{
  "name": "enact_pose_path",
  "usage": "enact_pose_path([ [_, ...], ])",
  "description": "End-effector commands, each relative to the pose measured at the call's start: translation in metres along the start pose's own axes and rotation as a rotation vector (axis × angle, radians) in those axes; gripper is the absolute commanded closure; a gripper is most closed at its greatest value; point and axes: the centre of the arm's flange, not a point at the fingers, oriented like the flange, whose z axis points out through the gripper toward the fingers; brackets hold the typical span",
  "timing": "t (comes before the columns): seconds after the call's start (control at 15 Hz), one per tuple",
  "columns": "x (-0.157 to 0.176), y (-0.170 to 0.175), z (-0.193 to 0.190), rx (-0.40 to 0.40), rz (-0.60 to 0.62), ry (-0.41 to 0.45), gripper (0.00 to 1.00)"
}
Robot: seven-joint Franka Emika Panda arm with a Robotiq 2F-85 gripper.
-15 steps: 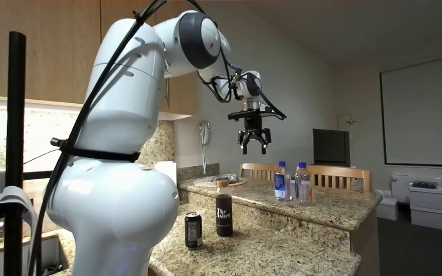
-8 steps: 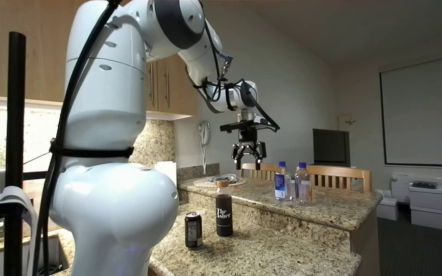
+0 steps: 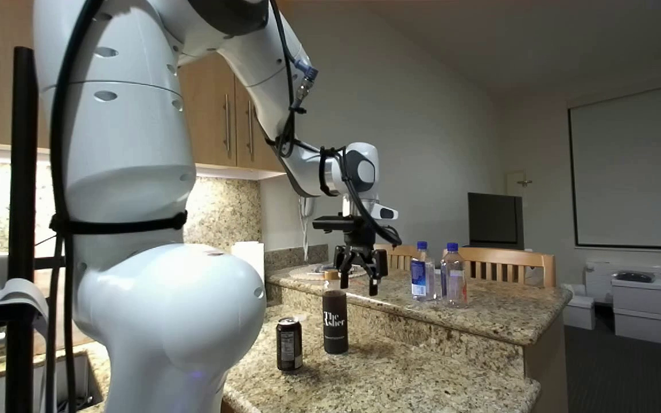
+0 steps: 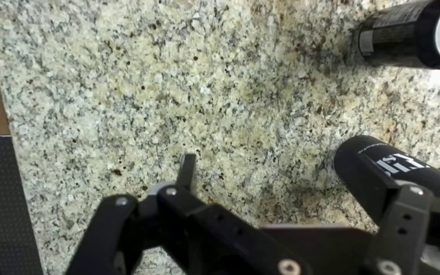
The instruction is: Pick up the two bottles and put them on top of the counter
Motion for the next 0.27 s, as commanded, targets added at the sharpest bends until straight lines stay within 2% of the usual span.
enact_pose_path([
  [0.0,-0.0076,0.0022,0.0065,0.005,0.004,0.005,0.0],
  [0.2,-0.0165,0.0049,0.0088,0.01,0.008,0.012,0.0],
])
